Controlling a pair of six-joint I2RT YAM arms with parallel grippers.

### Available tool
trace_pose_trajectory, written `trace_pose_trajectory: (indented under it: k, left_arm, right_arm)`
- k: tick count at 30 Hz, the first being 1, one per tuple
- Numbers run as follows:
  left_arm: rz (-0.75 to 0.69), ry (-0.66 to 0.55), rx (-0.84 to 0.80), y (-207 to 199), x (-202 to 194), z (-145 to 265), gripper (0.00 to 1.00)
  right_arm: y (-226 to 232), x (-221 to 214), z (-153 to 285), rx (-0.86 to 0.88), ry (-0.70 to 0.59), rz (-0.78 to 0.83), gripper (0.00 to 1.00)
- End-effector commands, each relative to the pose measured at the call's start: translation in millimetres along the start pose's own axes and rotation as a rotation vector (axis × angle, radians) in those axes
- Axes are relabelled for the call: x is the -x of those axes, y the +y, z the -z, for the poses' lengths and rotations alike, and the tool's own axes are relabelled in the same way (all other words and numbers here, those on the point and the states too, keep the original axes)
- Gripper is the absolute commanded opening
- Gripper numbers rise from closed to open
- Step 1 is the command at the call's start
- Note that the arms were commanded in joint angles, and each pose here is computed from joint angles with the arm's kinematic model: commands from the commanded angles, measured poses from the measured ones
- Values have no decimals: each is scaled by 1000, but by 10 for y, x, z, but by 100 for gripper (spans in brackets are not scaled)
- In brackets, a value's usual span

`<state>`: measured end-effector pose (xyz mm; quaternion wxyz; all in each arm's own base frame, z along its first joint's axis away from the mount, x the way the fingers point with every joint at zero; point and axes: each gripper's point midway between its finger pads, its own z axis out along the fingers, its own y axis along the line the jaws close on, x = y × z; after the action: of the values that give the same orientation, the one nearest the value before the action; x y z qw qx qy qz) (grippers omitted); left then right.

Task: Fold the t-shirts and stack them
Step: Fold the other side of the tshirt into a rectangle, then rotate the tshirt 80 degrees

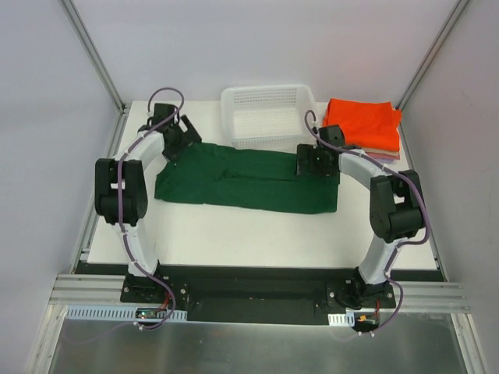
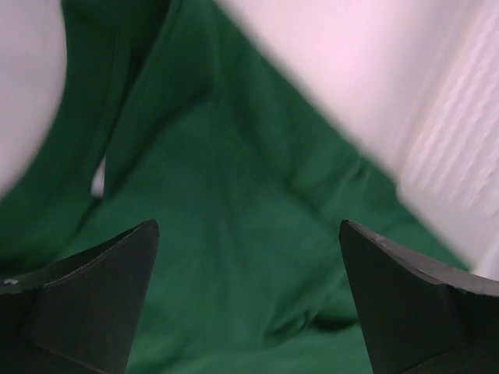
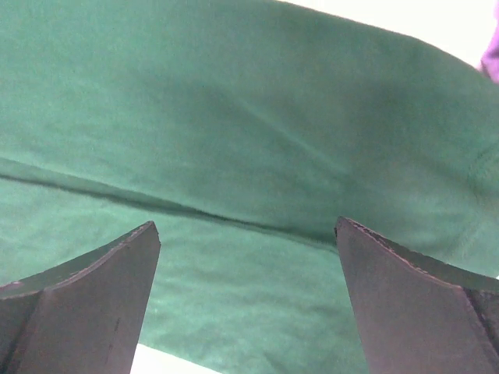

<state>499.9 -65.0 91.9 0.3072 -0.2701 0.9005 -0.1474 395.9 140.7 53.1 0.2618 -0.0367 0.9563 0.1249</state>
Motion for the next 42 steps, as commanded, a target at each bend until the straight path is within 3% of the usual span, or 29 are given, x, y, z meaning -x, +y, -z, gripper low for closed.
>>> trace_pose_trajectory:
  k: [1,4,9,15,17,19,22,25,30,33,35,38,42]
  left_arm:
    - [72,167,-37,55,-766,309,99]
    - [77,233,-36,148,-1054,258,99]
    - [110,237,85,523,-977,-4,99]
    - [180,122,306,1138,-204,-288,99]
    - [219,93,286,1155,158,-448,81]
    - [247,125,200,1039,419,-556,99]
    - [230,94,160,894,691,-588,99]
    - [192,58,63,635,950,-525,99]
    - [64,-15,-107,-1,1189,143,99]
    - [-72,-25,-117,-260,859,631,99]
    - [-130,-19,-76,-227,494,907,99]
    - [-264,32,-71,-332,-392,1265,99]
    - [-375,102,-41,-110,-1565,1563,99]
  right_arm:
    - [129,134,-143,53,-16,48,96]
    - [172,-40,-211,54,47,48,96]
    - [400,-534,-137,105,151,56,96]
    - [1163,-1269,237,308,307,125,96]
    - [1529,-1477,378,422,374,155,96]
    - [1908,-1678,506,550,441,184,96]
    - [2459,-1877,735,747,519,267,96]
    - [2709,-1752,826,801,463,339,96]
    - [2569,-1240,868,619,205,355,96]
    - [2398,-1118,971,557,114,325,96]
    - [2174,-1050,989,478,64,267,96]
    - [1760,-1026,1002,392,36,110,96]
    - [1283,-1069,956,298,14,-52,96]
